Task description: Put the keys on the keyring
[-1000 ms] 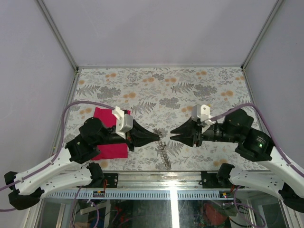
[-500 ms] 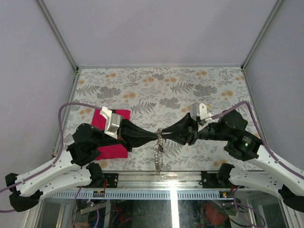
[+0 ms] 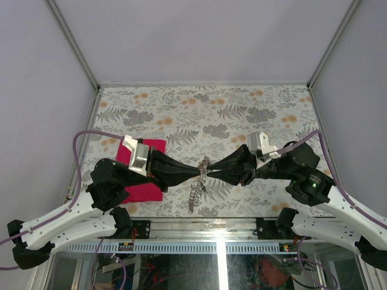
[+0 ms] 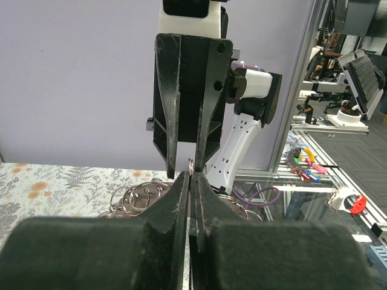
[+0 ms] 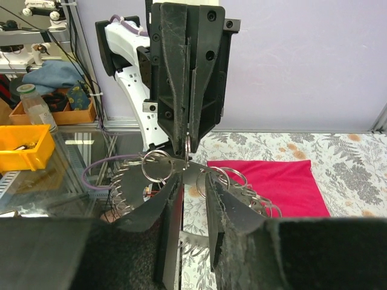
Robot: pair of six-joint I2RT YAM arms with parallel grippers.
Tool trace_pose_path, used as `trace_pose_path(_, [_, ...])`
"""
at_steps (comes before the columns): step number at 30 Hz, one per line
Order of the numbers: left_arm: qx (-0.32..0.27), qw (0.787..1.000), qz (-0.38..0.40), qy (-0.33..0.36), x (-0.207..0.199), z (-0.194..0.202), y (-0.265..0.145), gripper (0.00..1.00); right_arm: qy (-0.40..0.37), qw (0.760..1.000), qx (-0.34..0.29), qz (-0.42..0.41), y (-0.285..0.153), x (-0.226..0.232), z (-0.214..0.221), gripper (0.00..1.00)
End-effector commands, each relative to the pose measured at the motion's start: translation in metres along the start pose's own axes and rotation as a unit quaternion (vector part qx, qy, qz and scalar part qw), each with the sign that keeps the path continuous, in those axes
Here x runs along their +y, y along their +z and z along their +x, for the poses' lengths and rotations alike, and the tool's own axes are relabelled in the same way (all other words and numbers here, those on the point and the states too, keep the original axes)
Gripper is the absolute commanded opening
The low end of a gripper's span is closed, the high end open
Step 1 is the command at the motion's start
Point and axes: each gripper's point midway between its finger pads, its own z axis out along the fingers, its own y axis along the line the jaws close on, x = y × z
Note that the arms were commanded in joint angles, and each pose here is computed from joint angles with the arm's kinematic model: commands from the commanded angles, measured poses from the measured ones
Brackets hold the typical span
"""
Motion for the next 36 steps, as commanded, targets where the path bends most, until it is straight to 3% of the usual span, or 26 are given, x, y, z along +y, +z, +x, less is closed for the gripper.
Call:
trace_pose_path(1, [-0.051, 0.998, 0.004, 0.023, -0.003, -0.027, 0.002, 0.0, -0.018, 0.999, -0.039, -0.025, 0.002, 0.01, -0.022, 0.29])
trace_pose_path(16, [-0.045, 0.999, -0.004, 0.02, 0.001, -0.024, 0.004, 0.0, -0.006, 0.998, -0.042, -0.044, 0.008, 0.012, -0.021, 0.26])
trace_pose_path(23, [-0.043, 0.999, -0.006, 0.02, 0.002, -0.023, 0.004, 0.0, 0.005, 0.999, -0.038, -0.038, 0.012, 0.008, -0.017, 0.18])
trace_pose_path(27, [-0.04, 0.999, -0.008, 0.019, 0.002, -0.022, 0.004, 0.0, 0.01, 0.999, -0.036, -0.032, 0.013, 0.006, -0.018, 0.02])
trace_pose_path(30, [-0.035, 0.999, -0.012, 0.018, 0.004, -0.019, 0.003, 0.0, 0.007, 1.0, -0.016, -0.019, 0.011, 0.003, -0.016, 0.0])
trace_pose_path(36, [0.008, 0.999, -0.036, 0.023, 0.012, -0.005, -0.002, 0.21, 0.004, 0.996, 0.087, 0.02, -0.003, -0.008, -0.004, 0.0])
